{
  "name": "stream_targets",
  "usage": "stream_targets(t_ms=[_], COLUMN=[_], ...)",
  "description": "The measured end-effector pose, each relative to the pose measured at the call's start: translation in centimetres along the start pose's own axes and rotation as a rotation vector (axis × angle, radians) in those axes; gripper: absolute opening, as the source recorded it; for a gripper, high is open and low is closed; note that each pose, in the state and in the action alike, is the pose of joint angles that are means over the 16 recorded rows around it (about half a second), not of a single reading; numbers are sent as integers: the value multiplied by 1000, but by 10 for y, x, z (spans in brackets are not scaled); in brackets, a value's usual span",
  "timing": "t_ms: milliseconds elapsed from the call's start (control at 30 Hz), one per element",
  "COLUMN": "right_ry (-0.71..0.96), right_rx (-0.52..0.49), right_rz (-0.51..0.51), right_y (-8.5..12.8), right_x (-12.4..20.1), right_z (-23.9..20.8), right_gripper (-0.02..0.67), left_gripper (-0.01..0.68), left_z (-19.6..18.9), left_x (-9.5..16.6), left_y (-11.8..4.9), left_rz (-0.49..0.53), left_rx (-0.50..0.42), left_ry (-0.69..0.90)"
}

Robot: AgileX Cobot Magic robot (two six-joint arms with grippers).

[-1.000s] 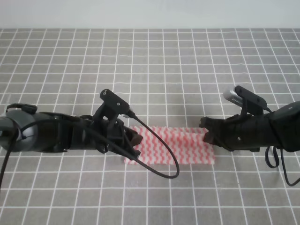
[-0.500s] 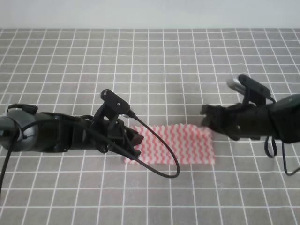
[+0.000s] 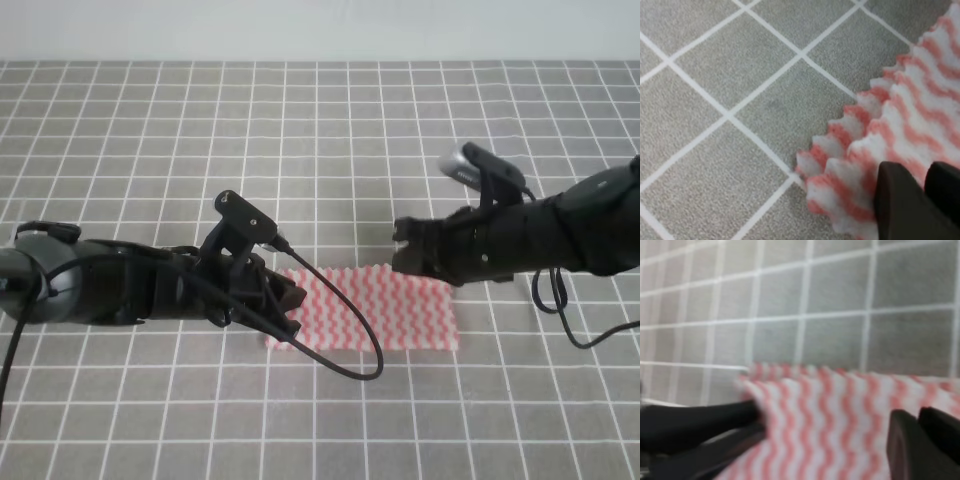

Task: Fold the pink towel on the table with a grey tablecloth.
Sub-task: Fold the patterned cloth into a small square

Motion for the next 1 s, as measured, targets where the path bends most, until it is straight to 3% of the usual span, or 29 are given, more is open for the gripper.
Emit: stream_targets(t_ms=[200,567,1000], right_ry=[32,17,30], right_rx=[24,86,59], right_rz=[1,2,-131], right_y=[-14,-37,-13], right_x=[5,0,-6], right_z=[9,9,-28], right_gripper=[-13,-15,-15], left_gripper=[116,116,73], left_z=[0,-5,-62], left_x=[0,-6,-42], left_y=[0,-1,-18], left_rz=[0,8,-122], left_rx=[0,-9,-31], left_ry=[0,-15,-121])
Point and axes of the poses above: a point on each arm's last joint axis where the gripper is mounted, z pointing out along that axis toward the gripper, y along the wrist's bending axis when the last joint is at zero, x = y × z, the point moved 6 cm from there along z, pointing out along that axis toward the gripper, and after that the axes turned 12 degrees about -z, right-handed, at the moved point
